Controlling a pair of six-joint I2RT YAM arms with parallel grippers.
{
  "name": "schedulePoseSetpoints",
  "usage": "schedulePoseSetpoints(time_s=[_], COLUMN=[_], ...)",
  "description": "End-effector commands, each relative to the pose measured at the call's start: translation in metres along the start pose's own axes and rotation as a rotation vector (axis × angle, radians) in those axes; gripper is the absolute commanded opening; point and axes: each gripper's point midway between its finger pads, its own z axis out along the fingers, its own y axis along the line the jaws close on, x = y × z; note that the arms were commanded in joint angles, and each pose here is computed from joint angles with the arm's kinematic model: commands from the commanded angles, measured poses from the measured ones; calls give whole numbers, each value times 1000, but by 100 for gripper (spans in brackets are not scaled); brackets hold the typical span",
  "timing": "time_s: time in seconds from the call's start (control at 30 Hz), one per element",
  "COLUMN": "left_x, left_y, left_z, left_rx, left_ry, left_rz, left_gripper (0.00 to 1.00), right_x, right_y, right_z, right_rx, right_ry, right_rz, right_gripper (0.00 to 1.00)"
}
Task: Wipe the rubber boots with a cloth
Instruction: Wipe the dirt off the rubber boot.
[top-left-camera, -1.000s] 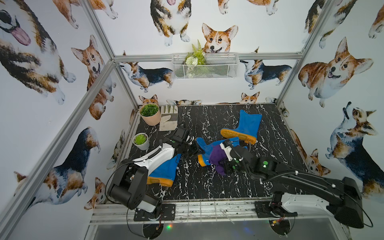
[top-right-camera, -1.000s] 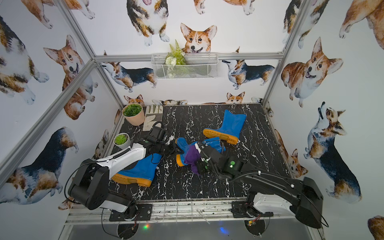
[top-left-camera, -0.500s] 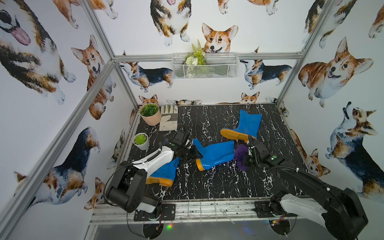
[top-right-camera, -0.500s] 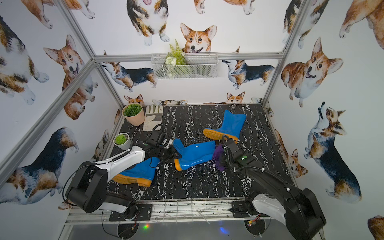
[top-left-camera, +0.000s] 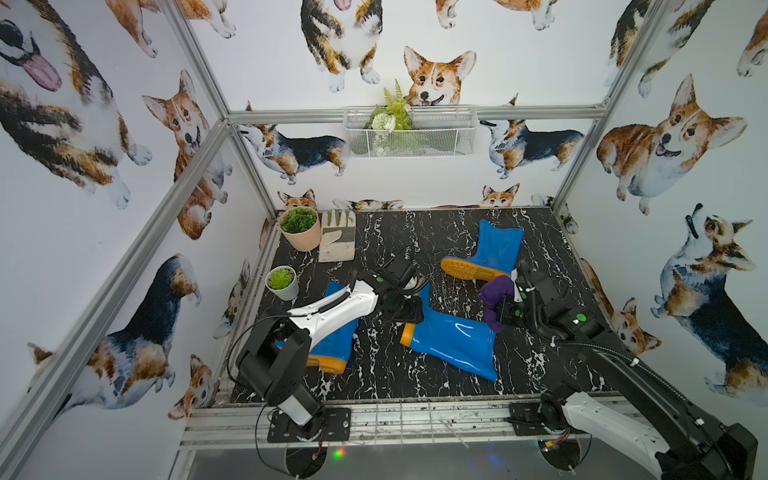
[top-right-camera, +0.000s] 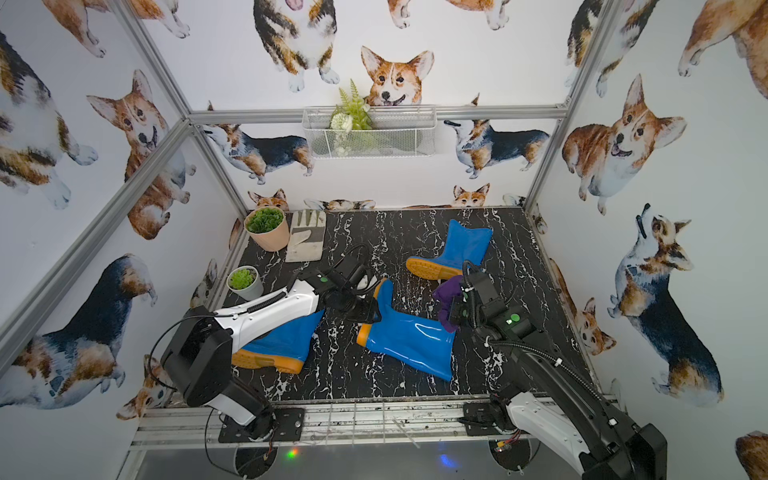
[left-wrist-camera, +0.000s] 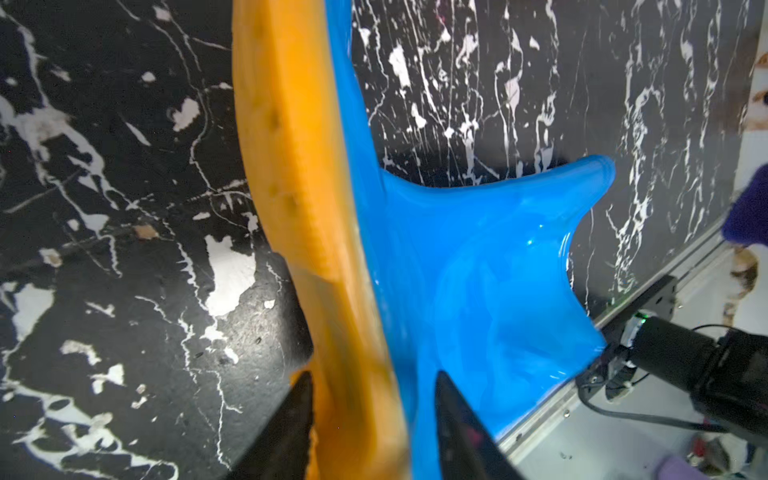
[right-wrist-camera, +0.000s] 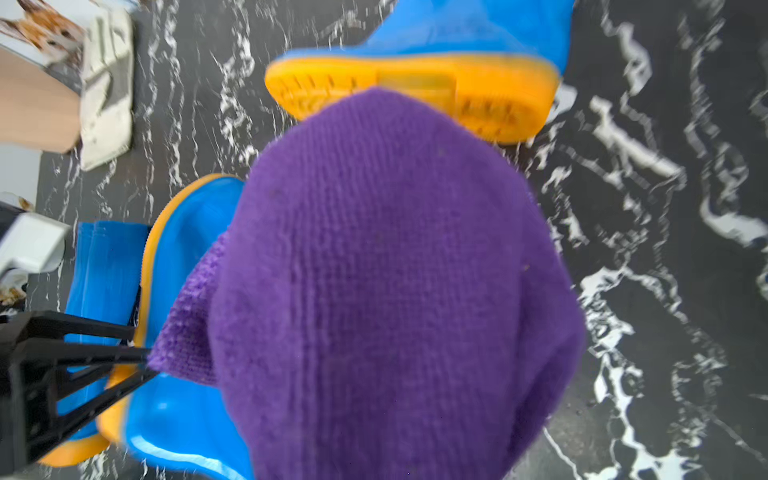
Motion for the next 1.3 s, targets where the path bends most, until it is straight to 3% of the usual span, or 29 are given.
schedulePoseSetpoints(time_s=[0.0,0.2,0.53,0.67,0.77,0.97,1.03,1.17,1.27], left_x=[2,1,43,55,59,60,60,56,50], left_y=[14,11,30,40,45,51,51,49,42], left_z=[-16,-27,11,24,29,33,34,37,38], left_rx=[-70,11,81,47,38,19,22,26,47], left_ry=[-77,-248,-245,-220,-213,-219,-222,-222,-222], left_rz=[81,66,-92,-103,-118,-135,-131,-126,-110], left_gripper=[70,72,64,58,51,28,24,13,6], right_x=[-4,13,30,51,67,73,68,60,65], right_y=[30,85,179,180,152,70,62,87,135], right_z=[13,54,128,158,170,170,160,135,121], right_rx=[-93,-177,-331,-315,-239,-134,-115,-131,-211], right_ry=[12,123,287,372,422,443,420,377,359], right_rz=[29,-35,-93,-91,-64,94,75,-32,-129], right_gripper=[0,0,0,0,0,0,0,0,0])
